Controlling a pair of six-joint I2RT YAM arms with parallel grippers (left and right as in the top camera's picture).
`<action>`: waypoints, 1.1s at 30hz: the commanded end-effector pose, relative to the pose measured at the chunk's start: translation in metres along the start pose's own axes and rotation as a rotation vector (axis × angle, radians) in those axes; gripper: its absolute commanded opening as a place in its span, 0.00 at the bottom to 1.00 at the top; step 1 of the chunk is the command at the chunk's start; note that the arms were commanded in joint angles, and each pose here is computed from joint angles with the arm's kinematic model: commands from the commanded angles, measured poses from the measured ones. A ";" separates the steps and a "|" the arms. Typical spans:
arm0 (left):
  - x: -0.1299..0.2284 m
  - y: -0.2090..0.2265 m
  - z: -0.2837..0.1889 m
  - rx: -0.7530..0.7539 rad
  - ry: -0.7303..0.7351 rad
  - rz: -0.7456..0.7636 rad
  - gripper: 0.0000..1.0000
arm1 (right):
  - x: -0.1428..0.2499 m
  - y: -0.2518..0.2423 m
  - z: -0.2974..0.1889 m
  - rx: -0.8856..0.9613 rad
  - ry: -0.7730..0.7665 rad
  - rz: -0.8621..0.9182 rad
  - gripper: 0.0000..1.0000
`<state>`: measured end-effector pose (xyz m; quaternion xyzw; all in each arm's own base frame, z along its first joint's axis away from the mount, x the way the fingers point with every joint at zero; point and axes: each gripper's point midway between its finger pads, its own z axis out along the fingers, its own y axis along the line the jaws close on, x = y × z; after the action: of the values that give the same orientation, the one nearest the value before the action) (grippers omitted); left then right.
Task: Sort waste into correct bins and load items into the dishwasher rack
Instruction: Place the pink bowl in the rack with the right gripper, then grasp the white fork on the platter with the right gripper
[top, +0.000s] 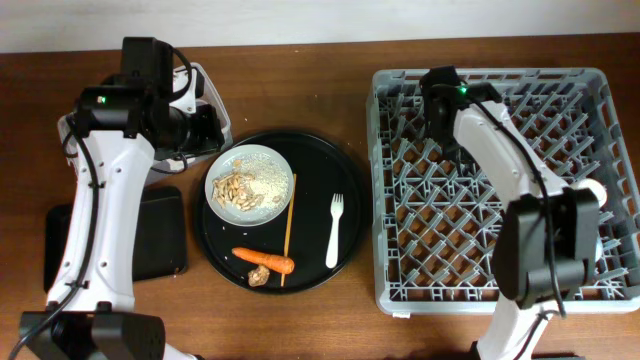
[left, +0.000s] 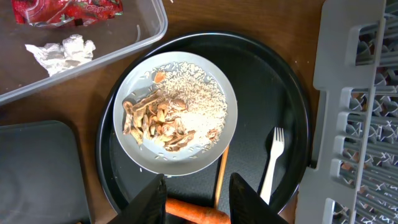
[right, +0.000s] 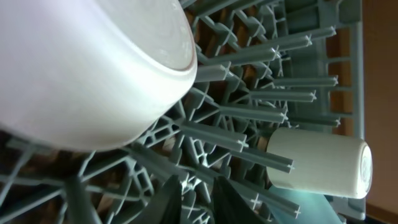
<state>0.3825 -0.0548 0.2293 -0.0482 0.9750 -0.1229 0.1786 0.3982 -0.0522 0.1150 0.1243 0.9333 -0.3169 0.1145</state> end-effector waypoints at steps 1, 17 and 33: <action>-0.001 -0.003 -0.009 0.011 -0.019 0.014 0.42 | -0.008 -0.030 -0.059 -0.188 -0.098 0.146 0.49; 0.044 0.035 0.015 -0.158 0.152 -0.016 0.44 | 0.128 0.147 -0.203 -0.898 0.123 -0.405 0.88; 0.055 0.042 0.023 -0.180 0.189 -0.021 0.44 | 0.127 0.268 -0.108 -0.643 0.156 -0.188 0.74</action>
<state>0.3401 -0.0297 0.1773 -0.0630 0.9941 -0.0444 0.0765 0.3448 0.2442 0.0184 0.0090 0.9989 0.0099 0.0442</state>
